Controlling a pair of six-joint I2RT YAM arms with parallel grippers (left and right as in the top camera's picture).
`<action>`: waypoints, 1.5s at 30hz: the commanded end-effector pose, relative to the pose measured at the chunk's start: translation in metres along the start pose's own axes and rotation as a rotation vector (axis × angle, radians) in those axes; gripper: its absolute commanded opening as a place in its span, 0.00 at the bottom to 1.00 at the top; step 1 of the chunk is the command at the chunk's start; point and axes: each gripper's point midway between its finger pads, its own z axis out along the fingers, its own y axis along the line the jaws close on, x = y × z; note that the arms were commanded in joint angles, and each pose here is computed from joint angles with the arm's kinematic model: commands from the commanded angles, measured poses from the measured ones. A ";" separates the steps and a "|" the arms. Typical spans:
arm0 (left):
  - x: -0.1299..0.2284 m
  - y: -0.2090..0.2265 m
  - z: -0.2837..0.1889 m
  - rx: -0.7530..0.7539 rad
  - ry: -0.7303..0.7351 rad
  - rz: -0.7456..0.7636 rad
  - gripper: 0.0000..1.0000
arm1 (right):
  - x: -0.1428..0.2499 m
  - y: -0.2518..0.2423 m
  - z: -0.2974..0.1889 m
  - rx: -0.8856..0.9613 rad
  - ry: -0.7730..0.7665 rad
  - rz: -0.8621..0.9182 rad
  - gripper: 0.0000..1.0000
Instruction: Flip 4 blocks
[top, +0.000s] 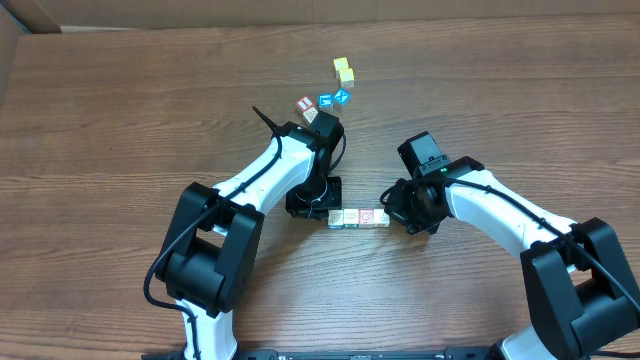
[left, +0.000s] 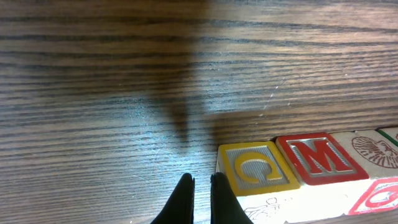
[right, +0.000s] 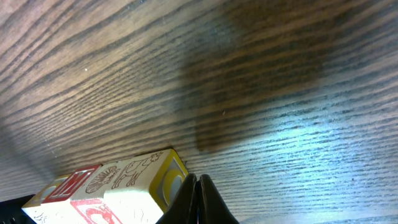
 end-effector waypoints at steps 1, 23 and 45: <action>0.003 -0.002 0.005 0.003 0.017 -0.006 0.04 | 0.004 -0.002 0.004 0.004 0.020 0.027 0.04; -0.009 -0.008 0.005 0.027 -0.032 0.004 0.04 | 0.012 0.006 0.009 -0.013 0.022 0.086 0.04; -0.041 -0.013 0.001 0.035 -0.168 0.021 0.04 | 0.038 0.029 0.016 -0.026 0.026 0.249 0.04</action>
